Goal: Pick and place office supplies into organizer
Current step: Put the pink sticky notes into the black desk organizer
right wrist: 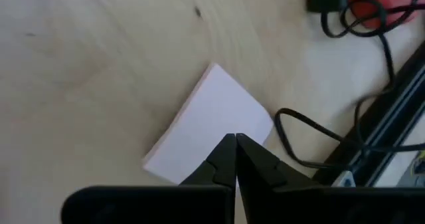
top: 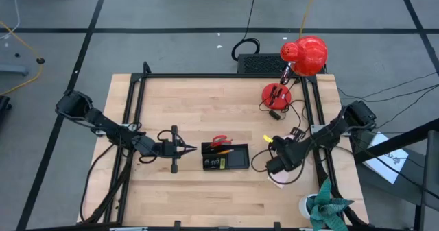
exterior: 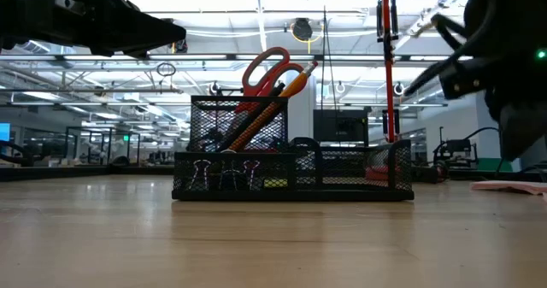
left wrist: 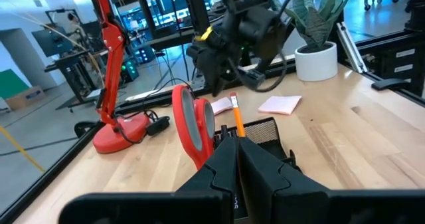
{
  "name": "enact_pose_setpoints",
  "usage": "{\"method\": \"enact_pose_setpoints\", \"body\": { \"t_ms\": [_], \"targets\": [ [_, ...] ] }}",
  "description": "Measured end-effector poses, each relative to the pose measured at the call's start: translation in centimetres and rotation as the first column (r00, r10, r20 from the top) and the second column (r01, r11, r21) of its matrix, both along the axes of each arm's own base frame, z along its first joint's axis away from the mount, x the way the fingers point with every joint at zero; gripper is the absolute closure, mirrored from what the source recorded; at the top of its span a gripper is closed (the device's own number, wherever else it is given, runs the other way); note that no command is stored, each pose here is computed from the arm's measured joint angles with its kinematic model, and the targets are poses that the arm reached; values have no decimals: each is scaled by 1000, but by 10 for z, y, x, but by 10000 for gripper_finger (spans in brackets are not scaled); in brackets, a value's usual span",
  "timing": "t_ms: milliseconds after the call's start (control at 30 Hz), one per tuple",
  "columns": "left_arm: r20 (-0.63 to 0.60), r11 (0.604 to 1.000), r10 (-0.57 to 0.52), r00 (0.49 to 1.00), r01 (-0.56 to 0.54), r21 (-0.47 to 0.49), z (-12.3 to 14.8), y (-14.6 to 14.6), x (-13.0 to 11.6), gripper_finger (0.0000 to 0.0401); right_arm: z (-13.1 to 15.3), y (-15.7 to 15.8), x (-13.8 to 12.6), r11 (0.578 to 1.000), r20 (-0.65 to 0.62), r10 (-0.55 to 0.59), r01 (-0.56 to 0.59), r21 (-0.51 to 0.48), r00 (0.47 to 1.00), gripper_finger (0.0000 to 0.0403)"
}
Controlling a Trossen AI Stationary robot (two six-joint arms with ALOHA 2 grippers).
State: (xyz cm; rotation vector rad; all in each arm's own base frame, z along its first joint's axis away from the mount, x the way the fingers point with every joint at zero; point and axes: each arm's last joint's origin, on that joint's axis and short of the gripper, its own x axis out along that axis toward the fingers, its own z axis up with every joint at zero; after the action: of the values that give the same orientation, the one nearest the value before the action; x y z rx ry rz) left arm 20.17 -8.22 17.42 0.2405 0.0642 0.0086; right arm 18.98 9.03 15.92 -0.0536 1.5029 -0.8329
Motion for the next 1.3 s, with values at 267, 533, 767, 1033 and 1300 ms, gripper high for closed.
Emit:
{"method": "enact_pose_setpoints", "body": {
  "t_ms": [267,533,767,1033,1300],
  "targets": [
    [-1,1000,-1,1000,1,17,0,0,0,375,-24,-15,-3,986,-54,-44,52,156,998,402],
    [-2,1000,-1,1000,1,17,0,0,0,375,-35,-14,-2,959,-35,-17,26,283,999,402],
    [-7,1000,-1,1000,1,16,-1,0,0,375,-29,11,13,885,83,20,-56,462,996,402],
    [-7,1000,-1,1000,1,8,-1,0,0,375,-23,36,25,832,243,85,-202,516,966,403],
    [-21,1000,0,1000,0,7,-2,0,0,375,-21,55,34,771,411,142,-361,525,900,403]
  ]
}}
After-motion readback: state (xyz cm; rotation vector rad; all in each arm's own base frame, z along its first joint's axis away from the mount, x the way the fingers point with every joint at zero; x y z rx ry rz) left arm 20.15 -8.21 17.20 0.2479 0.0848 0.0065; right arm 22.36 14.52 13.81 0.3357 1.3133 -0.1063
